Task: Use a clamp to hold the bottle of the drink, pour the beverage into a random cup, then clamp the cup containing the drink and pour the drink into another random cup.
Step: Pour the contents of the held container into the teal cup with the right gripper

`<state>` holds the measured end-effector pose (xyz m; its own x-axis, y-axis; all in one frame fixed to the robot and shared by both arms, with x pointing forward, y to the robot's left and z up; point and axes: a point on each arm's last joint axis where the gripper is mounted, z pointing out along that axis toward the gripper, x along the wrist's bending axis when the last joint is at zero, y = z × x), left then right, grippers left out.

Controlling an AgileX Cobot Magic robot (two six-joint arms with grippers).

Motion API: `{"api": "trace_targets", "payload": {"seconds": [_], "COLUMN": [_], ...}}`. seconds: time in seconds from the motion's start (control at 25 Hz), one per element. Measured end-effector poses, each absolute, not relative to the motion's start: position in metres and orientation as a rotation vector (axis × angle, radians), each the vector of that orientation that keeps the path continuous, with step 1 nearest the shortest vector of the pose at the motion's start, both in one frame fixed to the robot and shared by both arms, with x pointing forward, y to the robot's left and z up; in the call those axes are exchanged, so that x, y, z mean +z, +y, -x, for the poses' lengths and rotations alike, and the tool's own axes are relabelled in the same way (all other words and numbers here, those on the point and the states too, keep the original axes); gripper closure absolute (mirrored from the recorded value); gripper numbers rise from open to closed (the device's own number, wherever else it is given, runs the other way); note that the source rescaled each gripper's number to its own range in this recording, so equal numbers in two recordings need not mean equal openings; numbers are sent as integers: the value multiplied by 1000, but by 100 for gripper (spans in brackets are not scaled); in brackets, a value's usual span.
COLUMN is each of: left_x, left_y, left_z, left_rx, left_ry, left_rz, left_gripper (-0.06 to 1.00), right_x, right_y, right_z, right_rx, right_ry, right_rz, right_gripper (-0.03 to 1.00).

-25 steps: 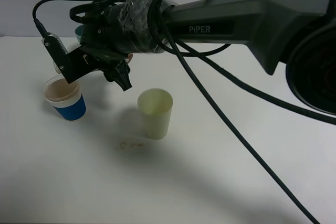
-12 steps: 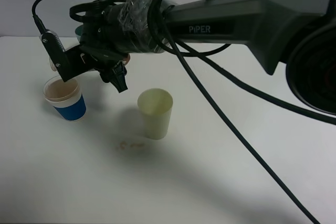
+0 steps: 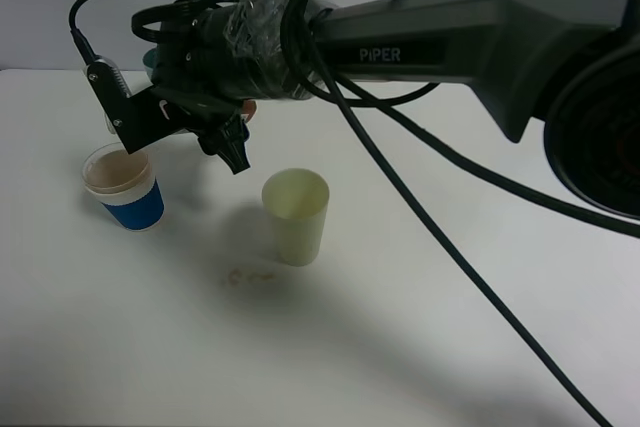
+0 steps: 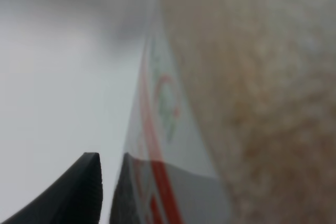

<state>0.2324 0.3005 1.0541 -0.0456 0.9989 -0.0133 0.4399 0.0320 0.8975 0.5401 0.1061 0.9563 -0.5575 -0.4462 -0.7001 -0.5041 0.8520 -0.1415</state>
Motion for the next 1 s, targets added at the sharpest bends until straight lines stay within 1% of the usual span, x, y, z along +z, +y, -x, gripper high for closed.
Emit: {"api": "trace_targets", "payload": {"seconds": [0.32, 0.72, 1.0], "left_x": [1054, 1054, 1054], "left_y": [300, 300, 300], "left_z": [-232, -232, -232], "left_rx": [971, 971, 971], "left_ry": [1581, 1581, 1581], "left_rz": [-1498, -1498, -1498], "left_gripper": [1, 1, 1], "right_x": [969, 943, 942], "right_y": [117, 121, 123], "right_z": [-535, -538, -535], "right_rx": [121, 35, 20], "right_ry": [2193, 2244, 2244], "right_rz": [704, 705, 717], "right_gripper": [95, 95, 95]}}
